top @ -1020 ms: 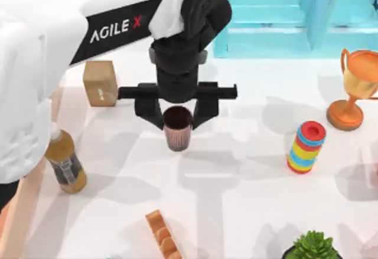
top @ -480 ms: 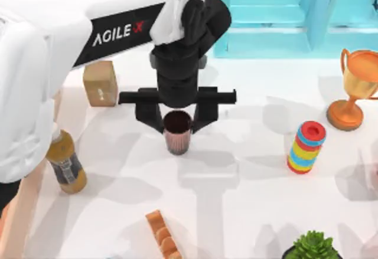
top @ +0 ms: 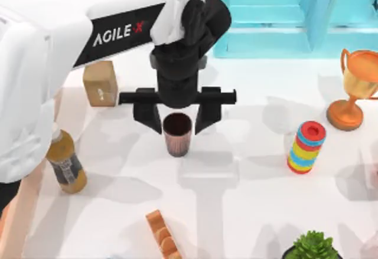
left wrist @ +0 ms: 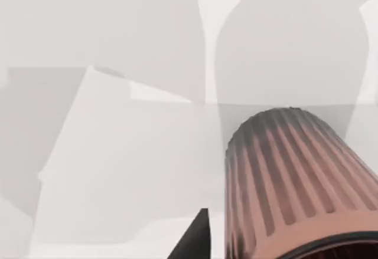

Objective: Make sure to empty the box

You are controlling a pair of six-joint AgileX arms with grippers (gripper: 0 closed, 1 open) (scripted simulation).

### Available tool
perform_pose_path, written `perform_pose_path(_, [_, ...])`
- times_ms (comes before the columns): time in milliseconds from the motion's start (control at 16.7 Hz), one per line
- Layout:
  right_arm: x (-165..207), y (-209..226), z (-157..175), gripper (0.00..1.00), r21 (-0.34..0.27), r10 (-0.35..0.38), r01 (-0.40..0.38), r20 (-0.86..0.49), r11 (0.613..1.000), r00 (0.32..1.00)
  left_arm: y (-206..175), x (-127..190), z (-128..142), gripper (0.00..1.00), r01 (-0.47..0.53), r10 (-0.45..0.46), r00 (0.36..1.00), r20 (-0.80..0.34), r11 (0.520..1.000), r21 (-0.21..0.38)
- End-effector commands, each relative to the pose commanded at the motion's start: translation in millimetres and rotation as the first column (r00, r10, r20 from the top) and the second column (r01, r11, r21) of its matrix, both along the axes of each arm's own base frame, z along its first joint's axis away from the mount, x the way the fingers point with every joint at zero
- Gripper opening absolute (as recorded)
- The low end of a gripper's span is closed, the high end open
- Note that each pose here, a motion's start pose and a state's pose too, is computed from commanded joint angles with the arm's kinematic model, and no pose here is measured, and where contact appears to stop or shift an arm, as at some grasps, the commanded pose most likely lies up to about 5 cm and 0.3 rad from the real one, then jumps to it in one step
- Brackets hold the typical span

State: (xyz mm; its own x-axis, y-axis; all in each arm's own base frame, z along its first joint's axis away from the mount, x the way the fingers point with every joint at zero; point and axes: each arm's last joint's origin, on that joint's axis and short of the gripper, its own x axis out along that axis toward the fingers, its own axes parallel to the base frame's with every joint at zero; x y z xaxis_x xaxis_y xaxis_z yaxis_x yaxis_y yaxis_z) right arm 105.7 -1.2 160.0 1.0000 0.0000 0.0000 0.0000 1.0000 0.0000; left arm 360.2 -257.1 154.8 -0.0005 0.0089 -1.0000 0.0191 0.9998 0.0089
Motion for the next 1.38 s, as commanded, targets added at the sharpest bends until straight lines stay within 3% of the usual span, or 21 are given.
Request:
perform_pose_path(120, [0.0,0.0,0.0,1.00,0.000,0.000,0.000,0.000,1.000,1.000,0.0,0.0,0.0,0.98,0.000,0.000,1.000,0.000,1.000,0.000])
perform_pose_path(180, [0.0,0.0,0.0,1.00,0.000,0.000,0.000,0.000,1.000,1.000,0.0,0.0,0.0,1.00,0.000,0.000,1.000,0.000,1.000,0.000])
perform_pose_path(780, [0.0,0.0,0.0,1.00,0.000,0.000,0.000,0.000,1.000,1.000,-0.4,0.6,2.6,1.00,-0.001,0.001,1.000,-0.003,1.000,0.001])
perform_pose_path(1380, [0.0,0.0,0.0,1.00,0.000,0.000,0.000,0.000,1.000,1.000,-1.4,1.4,91.5,1.00,0.000,0.000,1.000,-0.003,1.000,0.000])
